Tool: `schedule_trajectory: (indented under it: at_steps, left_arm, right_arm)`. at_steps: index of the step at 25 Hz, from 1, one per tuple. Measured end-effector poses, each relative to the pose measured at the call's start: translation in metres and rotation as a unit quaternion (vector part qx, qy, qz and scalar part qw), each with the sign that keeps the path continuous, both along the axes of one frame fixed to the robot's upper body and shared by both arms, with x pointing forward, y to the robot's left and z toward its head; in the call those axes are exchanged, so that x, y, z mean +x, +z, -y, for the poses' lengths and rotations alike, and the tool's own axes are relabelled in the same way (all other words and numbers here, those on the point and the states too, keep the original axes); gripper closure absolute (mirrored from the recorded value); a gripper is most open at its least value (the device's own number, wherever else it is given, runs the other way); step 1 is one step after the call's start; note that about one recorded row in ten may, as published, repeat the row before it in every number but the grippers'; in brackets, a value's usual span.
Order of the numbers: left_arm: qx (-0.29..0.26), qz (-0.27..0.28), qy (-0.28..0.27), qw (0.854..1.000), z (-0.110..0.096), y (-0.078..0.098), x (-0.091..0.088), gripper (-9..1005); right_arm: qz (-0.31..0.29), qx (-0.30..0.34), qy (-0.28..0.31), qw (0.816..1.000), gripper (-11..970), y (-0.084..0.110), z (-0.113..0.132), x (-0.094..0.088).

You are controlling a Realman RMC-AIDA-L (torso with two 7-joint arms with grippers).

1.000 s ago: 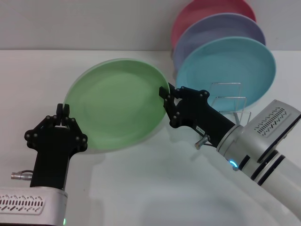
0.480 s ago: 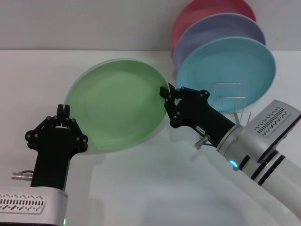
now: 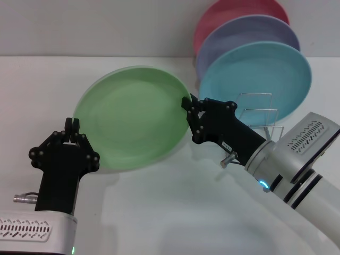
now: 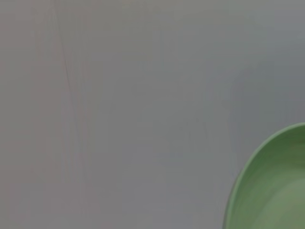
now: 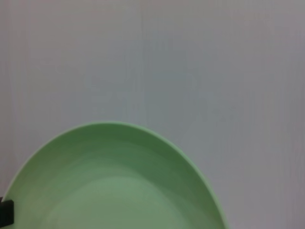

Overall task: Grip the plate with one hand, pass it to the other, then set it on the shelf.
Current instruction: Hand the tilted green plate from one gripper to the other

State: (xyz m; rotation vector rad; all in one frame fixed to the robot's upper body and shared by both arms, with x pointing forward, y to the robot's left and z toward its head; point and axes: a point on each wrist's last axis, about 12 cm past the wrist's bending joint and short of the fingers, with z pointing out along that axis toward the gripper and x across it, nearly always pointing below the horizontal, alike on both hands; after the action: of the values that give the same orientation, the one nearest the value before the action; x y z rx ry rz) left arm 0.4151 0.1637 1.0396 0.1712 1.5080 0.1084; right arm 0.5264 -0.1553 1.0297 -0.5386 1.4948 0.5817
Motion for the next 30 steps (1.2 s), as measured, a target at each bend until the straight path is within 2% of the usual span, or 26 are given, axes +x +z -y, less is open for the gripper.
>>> schedule_trajectory:
  at_steps: [15,25,28,30]
  left_arm:
    - [-0.032,0.001,-0.010,0.999,-0.004,-0.001,-0.002,819]
    - [-0.028,0.007,-0.012,1.000,-0.005,-0.001,-0.002,807]
    - [-0.037,0.016,-0.022,0.999,-0.003,0.000,-0.004,697]
    - [-0.065,0.041,-0.043,0.996,-0.005,0.003,-0.010,624]
  right_arm:
    - [0.004,0.002,-0.005,1.000,930,0.001,0.003,0.001]
    - [0.004,0.001,-0.011,1.000,938,0.000,0.007,0.002]
    - [0.005,0.000,-0.012,1.000,938,0.000,0.007,0.002]
    - [0.005,0.002,-0.016,1.000,938,0.001,0.008,0.003]
